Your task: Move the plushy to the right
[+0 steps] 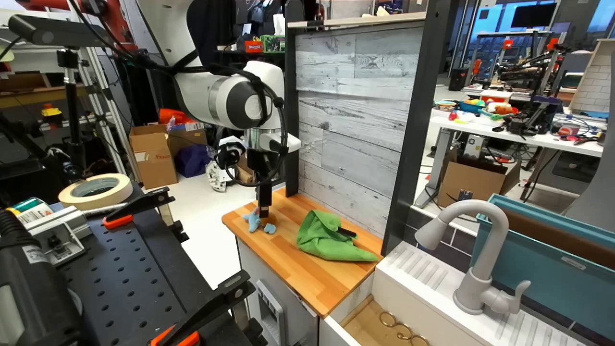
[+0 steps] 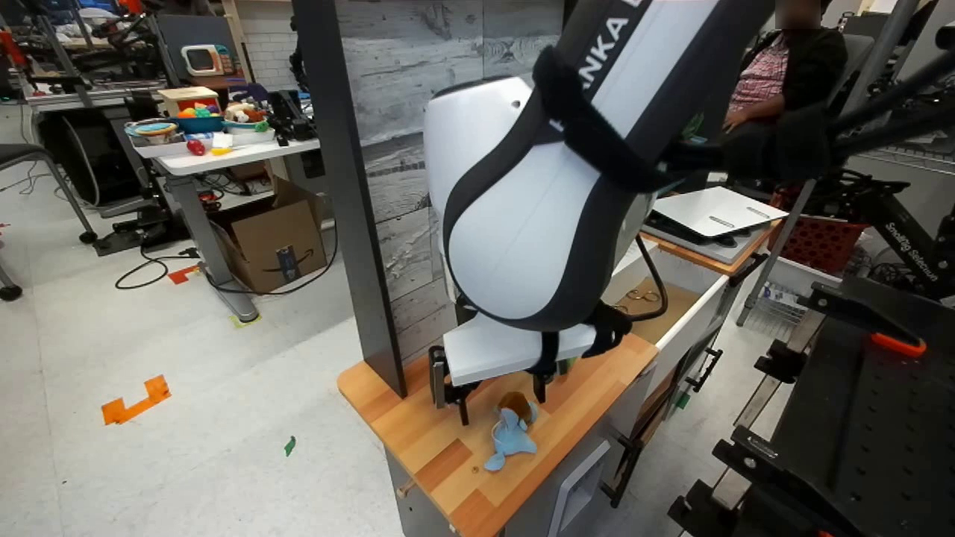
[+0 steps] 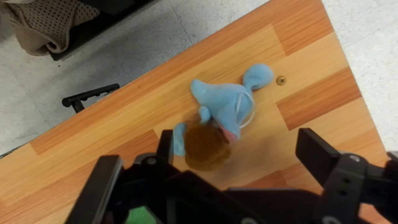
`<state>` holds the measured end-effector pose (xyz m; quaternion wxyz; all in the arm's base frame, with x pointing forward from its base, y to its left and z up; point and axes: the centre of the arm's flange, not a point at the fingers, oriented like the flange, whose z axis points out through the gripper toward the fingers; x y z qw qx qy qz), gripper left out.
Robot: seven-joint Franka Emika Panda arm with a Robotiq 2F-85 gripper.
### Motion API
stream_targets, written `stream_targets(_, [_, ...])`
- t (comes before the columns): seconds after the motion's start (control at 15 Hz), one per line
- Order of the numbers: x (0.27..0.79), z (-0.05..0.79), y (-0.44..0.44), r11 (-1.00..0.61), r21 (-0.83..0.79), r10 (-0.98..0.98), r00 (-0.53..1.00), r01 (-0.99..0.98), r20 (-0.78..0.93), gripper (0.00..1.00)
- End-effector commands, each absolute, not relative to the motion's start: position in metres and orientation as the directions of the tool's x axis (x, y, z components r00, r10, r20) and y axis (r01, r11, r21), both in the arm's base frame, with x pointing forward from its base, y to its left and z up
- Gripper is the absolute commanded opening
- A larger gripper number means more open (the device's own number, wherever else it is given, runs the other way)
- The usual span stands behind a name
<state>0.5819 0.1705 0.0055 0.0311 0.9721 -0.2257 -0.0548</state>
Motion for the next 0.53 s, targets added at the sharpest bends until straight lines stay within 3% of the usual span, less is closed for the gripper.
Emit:
stream_targets(0.0, [0.591, -0.004, 0.170, -0.889, 0.063, -0.458, 0.884, -0.454, -0.093, 1.00])
stream_targets(0.33, [0.590, -0.021, 0.167, -0.882, 0.086, -0.471, 0.875, -0.464, -0.112, 1.00])
stream_targets(0.4, [0.590, -0.023, 0.165, -0.881, 0.088, -0.473, 0.874, -0.466, -0.114, 0.75])
stream_targets(0.47, [0.590, -0.024, 0.165, -0.880, 0.090, -0.474, 0.873, -0.466, -0.111, 0.72])
